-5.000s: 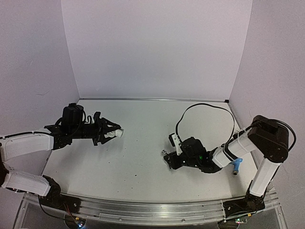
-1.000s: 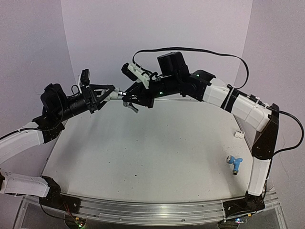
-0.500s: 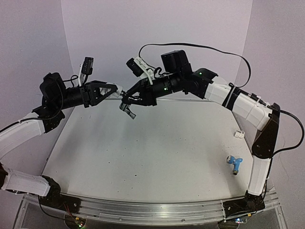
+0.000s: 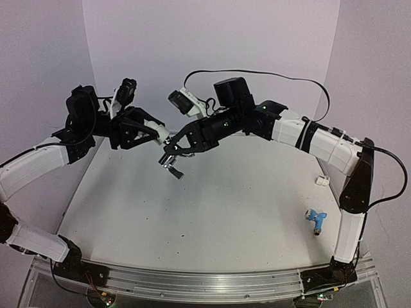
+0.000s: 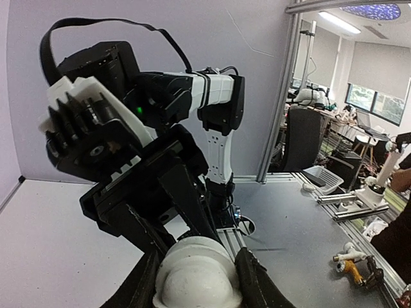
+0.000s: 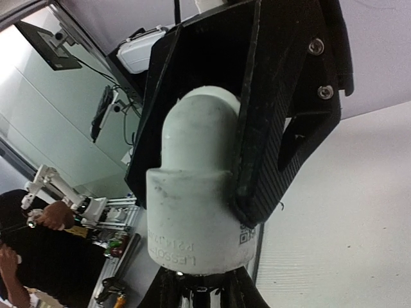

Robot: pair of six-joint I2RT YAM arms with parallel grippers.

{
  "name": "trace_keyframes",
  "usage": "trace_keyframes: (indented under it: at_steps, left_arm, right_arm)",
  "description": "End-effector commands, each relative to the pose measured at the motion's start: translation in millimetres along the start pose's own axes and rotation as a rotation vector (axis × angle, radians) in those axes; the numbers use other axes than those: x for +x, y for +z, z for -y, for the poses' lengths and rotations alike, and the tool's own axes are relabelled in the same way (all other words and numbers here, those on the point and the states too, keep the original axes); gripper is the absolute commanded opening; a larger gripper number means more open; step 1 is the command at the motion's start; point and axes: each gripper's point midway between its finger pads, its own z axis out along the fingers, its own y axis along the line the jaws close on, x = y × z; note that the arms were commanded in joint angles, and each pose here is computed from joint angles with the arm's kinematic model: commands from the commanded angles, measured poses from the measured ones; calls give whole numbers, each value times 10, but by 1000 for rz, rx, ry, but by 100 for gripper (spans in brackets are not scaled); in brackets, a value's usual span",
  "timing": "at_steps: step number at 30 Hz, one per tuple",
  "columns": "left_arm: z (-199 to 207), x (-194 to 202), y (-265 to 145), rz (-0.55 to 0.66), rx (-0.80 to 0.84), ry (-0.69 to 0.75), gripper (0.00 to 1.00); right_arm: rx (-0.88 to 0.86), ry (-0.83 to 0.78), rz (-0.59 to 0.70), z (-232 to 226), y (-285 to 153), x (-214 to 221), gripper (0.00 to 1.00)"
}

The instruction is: Install the water faucets

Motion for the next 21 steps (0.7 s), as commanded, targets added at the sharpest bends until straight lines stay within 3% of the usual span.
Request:
trace_keyframes:
  at_steps: [1,6,8,9,11,14,15,17,19,21]
  left_arm:
    - [340,206,86,-76,292,-94,0]
    - [261,149,78,-65,237,-71,0]
    - [152,102,51,-54,158,-86,6]
    - [63,50,3,-41,84,-105,18]
    - [24,-30,-62,-21,3,-103,34]
    - [-28,-139,-222,37,-193,-116,80]
    - [-11,-197,-281,58,-253,-118,88]
    - [-83,-240,-376,93,-364,-151,98]
    - [-168,-322,-503,134,-496,-227,100]
    - [-506,-273,-773,169,-762,-420,99]
  right_arm:
    - [-250,-286,152,-865,-210,-666,0]
    - [-250,-250,174,-846,-212,-648,0]
    - [-215,-237,196,-783,-224,-647,0]
    - [-187,-233,209,-728,-244,-632,0]
    - [-141,-215,224,-601,-272,-577,0]
    - [-1,-226,291,-361,-488,-577,0]
    - [36,-237,300,-328,-515,-556,0]
    - [94,-270,313,-239,-580,-535,0]
    - [180,-305,315,-98,-633,-499,0]
    - [308,-328,276,92,-679,-418,0]
